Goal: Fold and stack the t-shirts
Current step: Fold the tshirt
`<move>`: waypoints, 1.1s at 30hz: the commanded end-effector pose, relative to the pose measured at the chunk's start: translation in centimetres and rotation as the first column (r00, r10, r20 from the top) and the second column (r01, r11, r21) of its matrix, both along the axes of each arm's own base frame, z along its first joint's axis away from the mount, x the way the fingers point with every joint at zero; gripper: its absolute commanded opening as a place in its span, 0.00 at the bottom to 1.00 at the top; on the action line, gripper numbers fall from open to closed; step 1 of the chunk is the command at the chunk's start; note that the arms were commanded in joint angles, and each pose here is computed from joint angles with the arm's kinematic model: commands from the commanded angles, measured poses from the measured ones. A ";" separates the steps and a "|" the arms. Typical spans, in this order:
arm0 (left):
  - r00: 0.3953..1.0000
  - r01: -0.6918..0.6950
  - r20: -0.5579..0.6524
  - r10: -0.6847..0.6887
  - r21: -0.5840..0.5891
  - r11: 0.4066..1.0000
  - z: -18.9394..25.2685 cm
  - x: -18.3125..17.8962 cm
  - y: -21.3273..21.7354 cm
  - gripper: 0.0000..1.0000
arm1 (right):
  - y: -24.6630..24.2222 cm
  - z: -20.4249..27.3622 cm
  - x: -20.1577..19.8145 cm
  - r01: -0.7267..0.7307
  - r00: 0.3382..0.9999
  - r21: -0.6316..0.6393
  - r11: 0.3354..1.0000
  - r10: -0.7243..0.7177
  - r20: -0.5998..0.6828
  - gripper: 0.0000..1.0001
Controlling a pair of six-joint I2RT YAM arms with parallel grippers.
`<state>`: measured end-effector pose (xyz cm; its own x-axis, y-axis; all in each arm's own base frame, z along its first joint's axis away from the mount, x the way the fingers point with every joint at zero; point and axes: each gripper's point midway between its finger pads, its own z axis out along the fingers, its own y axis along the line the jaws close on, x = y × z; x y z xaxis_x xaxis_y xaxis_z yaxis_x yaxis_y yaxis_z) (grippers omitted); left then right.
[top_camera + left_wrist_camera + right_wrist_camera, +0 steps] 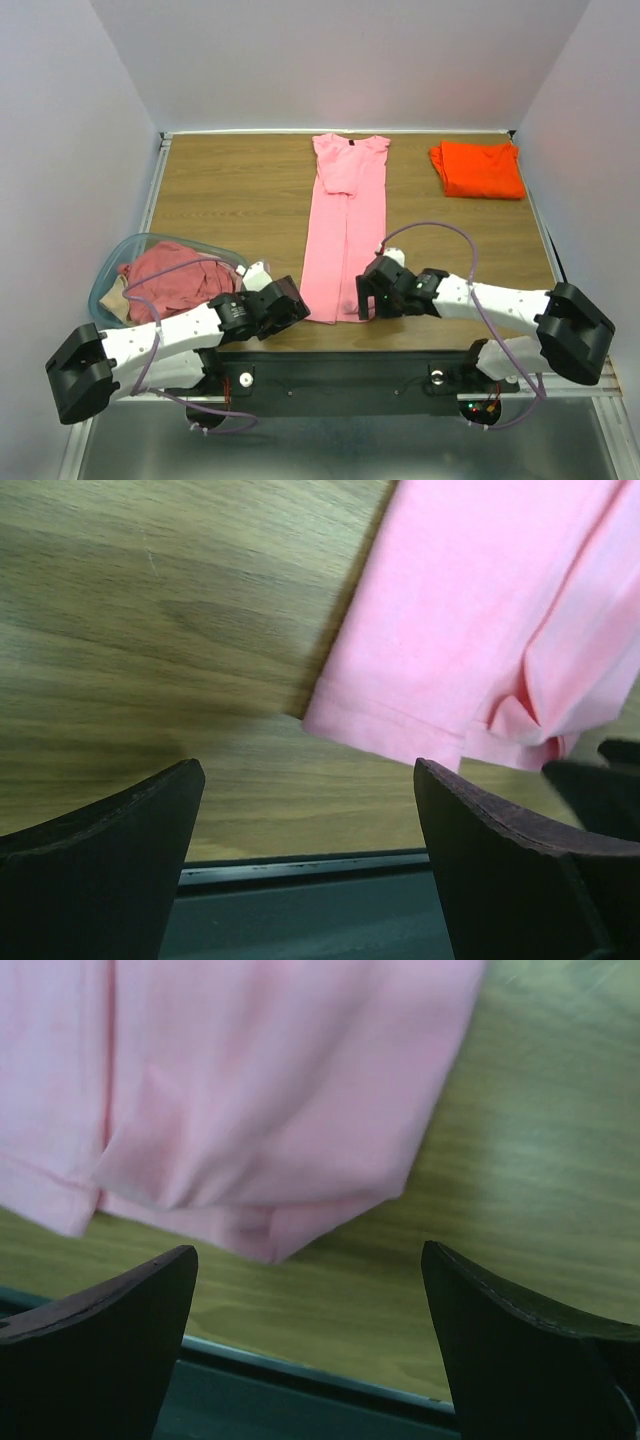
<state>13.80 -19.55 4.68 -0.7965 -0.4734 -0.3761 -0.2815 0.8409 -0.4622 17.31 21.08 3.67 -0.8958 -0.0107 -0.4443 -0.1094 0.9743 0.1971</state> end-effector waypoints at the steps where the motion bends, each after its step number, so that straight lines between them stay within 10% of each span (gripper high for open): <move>1: 1.000 0.001 0.004 -0.001 -0.018 1.000 -0.7 0.7 -0.6 0.96 | 1.5 1.3 -0.8 0.080 0.994 -0.006 0.997 -0.079 0.078 1.00; 13: 0.998 0.021 -0.053 -0.022 -0.019 1.000 -3.5 1.0 -1.8 0.55 | 0.7 0.0 0.2 0.159 0.977 -0.103 0.982 -0.141 0.162 0.85; 25: 0.996 0.012 -0.092 -0.011 0.003 1.000 -5.0 0.4 -1.2 0.00 | -1.1 -1.7 -0.8 0.242 0.965 -0.105 0.965 -0.228 0.133 0.50; 33: 0.995 0.026 -0.099 -0.027 -0.020 0.999 -5.1 0.2 -1.6 0.00 | -2.3 -1.6 -1.8 0.258 0.962 -0.072 0.964 -0.248 0.117 0.41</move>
<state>15.54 -23.27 1.92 -0.8184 -0.4935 -0.2943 -0.2855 0.7937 -0.5371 15.92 19.29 2.09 -0.8251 0.1488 -0.5451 0.1056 0.9883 0.1099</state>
